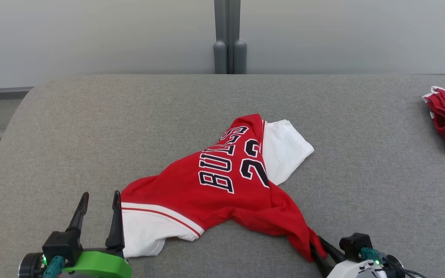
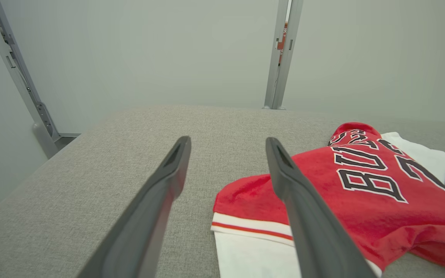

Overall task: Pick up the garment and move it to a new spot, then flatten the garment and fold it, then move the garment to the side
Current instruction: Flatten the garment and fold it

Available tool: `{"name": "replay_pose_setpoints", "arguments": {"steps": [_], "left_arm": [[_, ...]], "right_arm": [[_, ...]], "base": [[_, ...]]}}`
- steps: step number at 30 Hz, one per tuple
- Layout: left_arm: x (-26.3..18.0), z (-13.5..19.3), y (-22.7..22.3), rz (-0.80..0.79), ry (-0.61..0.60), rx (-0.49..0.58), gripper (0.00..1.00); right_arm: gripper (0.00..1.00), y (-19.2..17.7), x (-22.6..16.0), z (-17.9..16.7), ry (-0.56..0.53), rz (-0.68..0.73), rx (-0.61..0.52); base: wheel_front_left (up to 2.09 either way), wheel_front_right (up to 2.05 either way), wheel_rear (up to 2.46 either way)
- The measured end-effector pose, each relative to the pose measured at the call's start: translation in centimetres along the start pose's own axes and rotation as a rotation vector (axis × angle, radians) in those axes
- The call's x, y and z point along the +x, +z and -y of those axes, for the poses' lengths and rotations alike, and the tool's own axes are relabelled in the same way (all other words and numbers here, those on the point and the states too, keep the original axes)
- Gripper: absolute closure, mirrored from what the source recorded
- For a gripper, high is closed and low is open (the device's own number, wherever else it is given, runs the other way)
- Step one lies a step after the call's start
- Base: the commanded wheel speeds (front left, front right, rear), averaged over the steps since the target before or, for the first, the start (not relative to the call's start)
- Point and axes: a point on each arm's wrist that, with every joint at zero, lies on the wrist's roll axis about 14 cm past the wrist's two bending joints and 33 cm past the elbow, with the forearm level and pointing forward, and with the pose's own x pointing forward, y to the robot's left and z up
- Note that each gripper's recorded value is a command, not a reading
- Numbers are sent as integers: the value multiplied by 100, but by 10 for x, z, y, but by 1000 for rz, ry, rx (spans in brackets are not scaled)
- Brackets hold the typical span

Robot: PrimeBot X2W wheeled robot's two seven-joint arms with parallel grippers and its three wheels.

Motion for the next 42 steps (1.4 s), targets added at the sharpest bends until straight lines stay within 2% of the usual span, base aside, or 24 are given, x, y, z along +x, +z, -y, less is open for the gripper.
{"name": "replay_pose_setpoints", "arguments": {"steps": [4,8,12,16,19,20,21,22,23,29,35,42], "left_arm": [[1,1,0,-2,-4,0,0],[2,3,0,-1,-10,0,0],[4,8,-1,-2,-24,-9,0],[6,13,-2,-3,-36,-15,0],[8,14,-3,-7,-38,-23,0],[8,16,-4,-11,-41,-24,0],[9,16,-5,-13,-43,-24,0],[9,17,-6,-15,-45,-24,0],[9,17,-6,-18,-47,-25,0],[11,20,-6,-18,-53,-25,0],[13,21,-2,-2,-55,-23,0],[16,20,5,18,-54,-19,0]], "right_arm": [[100,9,2,12,-35,36,22],[100,28,-6,50,-133,99,30],[100,63,-24,89,-243,223,32],[100,65,-49,114,-341,277,82],[100,60,-57,122,-371,271,90],[84,55,-59,121,-373,257,95],[56,53,-59,121,-373,254,97],[3,54,-59,121,-373,257,97],[0,57,-59,121,-375,265,98],[0,75,-60,117,-370,327,72],[0,115,-70,110,-364,455,21],[0,142,-85,94,-350,562,-11]], "base": [[0,0,0],[0,0,0],[0,0,0],[0,0,0],[0,0,0],[0,0,0],[0,0,0],[0,0,0],[0,0,0],[0,0,0],[0,0,0],[0,0,0]]}}
